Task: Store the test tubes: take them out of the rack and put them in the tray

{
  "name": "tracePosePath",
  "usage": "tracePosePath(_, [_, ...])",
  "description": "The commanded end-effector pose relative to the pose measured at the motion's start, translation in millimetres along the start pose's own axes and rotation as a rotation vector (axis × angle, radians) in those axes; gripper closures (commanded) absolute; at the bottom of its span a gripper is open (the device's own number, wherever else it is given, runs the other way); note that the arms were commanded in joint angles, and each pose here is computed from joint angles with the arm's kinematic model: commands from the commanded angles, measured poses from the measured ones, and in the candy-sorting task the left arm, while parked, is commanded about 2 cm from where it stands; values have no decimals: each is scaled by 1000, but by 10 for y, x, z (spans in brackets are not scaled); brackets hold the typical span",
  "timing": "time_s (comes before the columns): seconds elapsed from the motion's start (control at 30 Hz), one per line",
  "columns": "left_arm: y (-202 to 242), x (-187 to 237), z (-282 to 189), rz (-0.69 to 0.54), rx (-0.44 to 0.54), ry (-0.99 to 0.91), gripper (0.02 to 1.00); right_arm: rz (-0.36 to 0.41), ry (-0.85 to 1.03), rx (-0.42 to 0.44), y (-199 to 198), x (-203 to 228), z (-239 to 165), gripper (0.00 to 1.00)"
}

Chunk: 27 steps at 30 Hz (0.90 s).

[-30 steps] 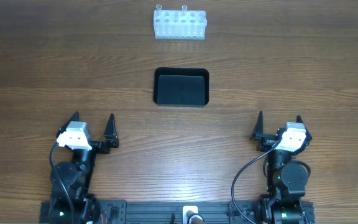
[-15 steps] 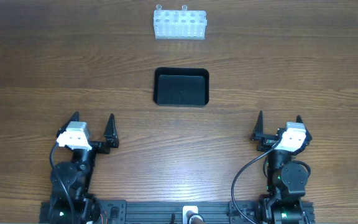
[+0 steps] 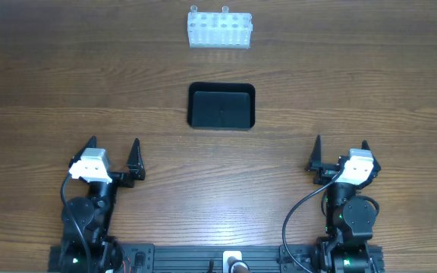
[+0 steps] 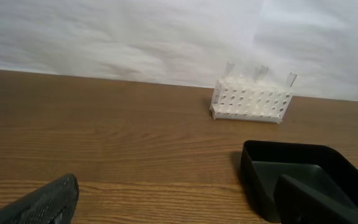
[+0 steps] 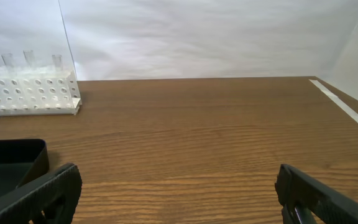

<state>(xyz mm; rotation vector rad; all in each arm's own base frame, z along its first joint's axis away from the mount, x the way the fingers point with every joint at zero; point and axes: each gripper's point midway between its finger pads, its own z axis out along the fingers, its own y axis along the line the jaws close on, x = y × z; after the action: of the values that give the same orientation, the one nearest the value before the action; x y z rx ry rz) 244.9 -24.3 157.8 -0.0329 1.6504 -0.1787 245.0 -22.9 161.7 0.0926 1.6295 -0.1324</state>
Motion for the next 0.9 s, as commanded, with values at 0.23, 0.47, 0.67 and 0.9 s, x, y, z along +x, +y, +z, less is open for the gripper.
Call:
tracePosePath(0.23, [-2,12,1,10,6,-1,18,4,1,-5,3,19,0,9])
tracePosePath(0.47, [-2,12,1,10,6,-1,18,4,1,-5,3,19,0,9])
tracePosePath(0.67, [22,4,1,10,-8,-5,18,4,1,-5,3,19,0,7])
tracePosePath(0.9, [-42,-405,46,11,18,-138,20,4,1,-5,3,17,-1,7])
